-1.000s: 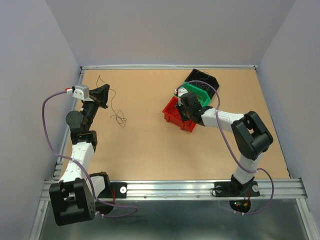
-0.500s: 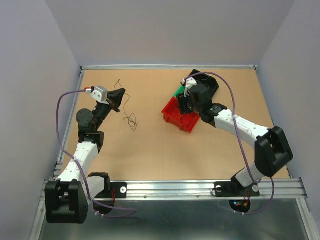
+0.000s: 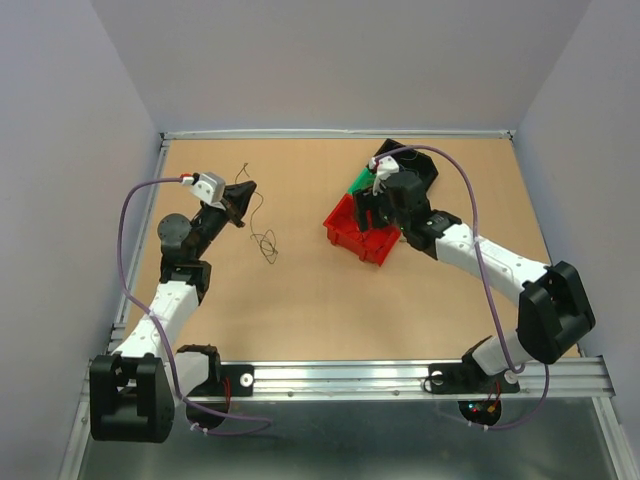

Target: Untangle the cables

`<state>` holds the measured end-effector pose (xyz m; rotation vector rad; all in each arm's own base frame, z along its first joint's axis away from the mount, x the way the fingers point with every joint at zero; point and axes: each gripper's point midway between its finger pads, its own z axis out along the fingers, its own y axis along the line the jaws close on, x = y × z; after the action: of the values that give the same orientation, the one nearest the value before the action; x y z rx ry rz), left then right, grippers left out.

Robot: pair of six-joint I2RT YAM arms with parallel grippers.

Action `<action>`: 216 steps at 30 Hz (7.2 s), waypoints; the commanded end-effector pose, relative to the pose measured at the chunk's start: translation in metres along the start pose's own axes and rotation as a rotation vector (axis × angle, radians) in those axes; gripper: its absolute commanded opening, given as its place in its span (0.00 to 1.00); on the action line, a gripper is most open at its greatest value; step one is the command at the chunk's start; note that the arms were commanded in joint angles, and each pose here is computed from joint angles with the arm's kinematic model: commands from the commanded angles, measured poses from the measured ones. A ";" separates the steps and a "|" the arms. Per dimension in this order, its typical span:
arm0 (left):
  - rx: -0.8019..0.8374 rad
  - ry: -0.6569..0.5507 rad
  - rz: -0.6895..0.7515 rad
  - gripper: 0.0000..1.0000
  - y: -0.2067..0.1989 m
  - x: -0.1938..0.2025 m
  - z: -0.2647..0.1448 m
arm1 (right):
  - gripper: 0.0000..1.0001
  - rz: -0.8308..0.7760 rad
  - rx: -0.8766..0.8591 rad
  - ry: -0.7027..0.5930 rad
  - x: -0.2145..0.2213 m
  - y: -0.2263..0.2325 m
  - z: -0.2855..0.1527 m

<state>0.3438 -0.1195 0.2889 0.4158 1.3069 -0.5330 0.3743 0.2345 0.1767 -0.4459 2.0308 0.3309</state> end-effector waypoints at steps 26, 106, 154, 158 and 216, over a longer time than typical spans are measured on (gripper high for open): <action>0.042 -0.072 0.086 0.00 -0.009 -0.033 0.007 | 0.59 0.245 0.413 -0.025 0.087 -0.088 -0.035; 0.221 -0.058 0.069 0.00 -0.054 -0.037 0.009 | 0.94 0.152 -0.199 -0.203 0.009 0.027 -0.031; 0.251 0.384 -0.093 0.00 -0.030 0.094 0.036 | 0.00 -0.003 -0.301 -0.294 0.043 0.204 0.073; 0.347 0.388 -0.113 0.00 -0.046 0.095 0.033 | 0.01 0.023 -0.343 -0.327 0.039 0.199 0.046; 0.705 0.815 0.298 0.54 -0.163 0.165 0.106 | 0.01 0.093 -0.159 -0.265 0.059 0.006 0.044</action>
<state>0.3679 -0.3241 0.1027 1.5531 1.8834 -0.5329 0.3804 0.2473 0.0985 -0.3724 1.7865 0.5779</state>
